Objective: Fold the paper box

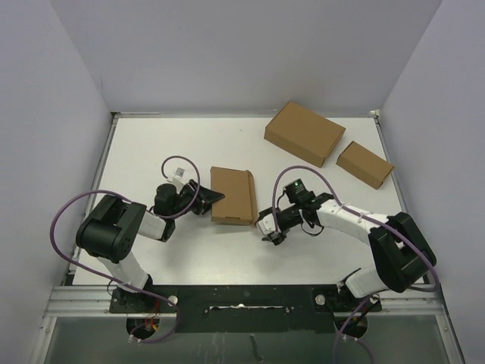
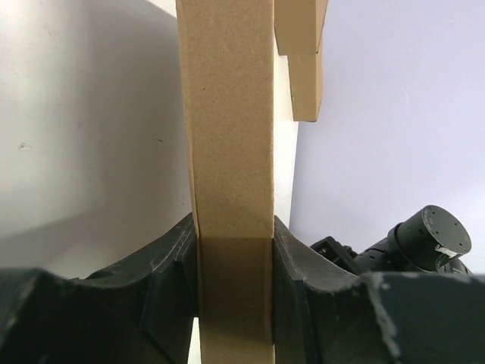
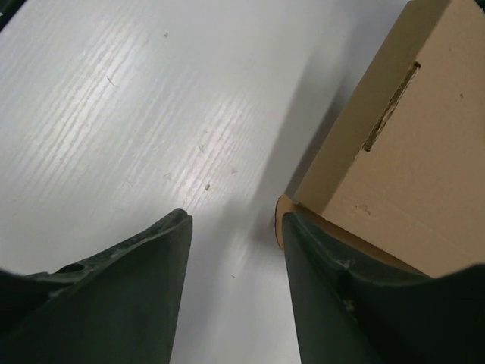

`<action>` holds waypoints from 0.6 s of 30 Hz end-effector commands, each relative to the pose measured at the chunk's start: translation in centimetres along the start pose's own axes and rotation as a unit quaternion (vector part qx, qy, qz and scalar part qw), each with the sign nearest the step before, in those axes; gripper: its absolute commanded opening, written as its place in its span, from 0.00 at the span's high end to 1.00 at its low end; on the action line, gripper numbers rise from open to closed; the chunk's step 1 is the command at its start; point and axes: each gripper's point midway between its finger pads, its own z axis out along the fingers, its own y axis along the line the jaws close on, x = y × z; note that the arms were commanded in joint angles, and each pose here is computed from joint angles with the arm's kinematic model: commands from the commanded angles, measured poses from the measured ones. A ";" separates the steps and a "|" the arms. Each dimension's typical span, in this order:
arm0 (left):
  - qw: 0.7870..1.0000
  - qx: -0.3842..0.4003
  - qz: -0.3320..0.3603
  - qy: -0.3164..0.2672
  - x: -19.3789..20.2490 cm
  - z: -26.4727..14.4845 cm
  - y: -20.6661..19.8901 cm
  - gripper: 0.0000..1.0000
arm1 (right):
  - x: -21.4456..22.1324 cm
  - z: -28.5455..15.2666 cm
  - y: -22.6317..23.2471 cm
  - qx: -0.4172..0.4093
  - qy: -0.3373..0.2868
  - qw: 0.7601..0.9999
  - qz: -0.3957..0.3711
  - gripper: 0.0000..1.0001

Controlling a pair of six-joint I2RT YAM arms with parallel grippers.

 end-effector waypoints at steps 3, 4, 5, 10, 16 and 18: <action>0.998 0.055 0.016 -0.002 -0.5 -0.2 -2.5 0.77 | 1.5 0.4 -2.0 0.032 0.045 0.998 -0.002 0.54; 0.998 0.056 0.016 -0.001 -0.5 -0.2 -2.5 0.77 | 1.7 0.4 -2.2 0.036 0.049 0.998 0.000 0.55; 0.998 0.056 0.016 0.000 -0.4 -0.2 -2.4 0.77 | 1.8 0.4 -2.3 0.040 0.053 0.998 0.002 0.57; 0.998 0.058 0.016 0.002 -0.3 -0.2 -2.4 0.77 | 2.1 0.5 -2.9 0.055 0.062 0.997 0.006 0.64; 0.998 0.059 0.016 0.004 -0.2 -0.3 -2.5 0.77 | 2.0 0.8 -3.3 0.061 0.068 0.996 0.005 0.69; 0.998 0.059 0.015 0.004 -0.2 -0.3 -2.4 0.77 | 1.7 0.7 -3.4 0.064 0.065 0.996 0.004 0.70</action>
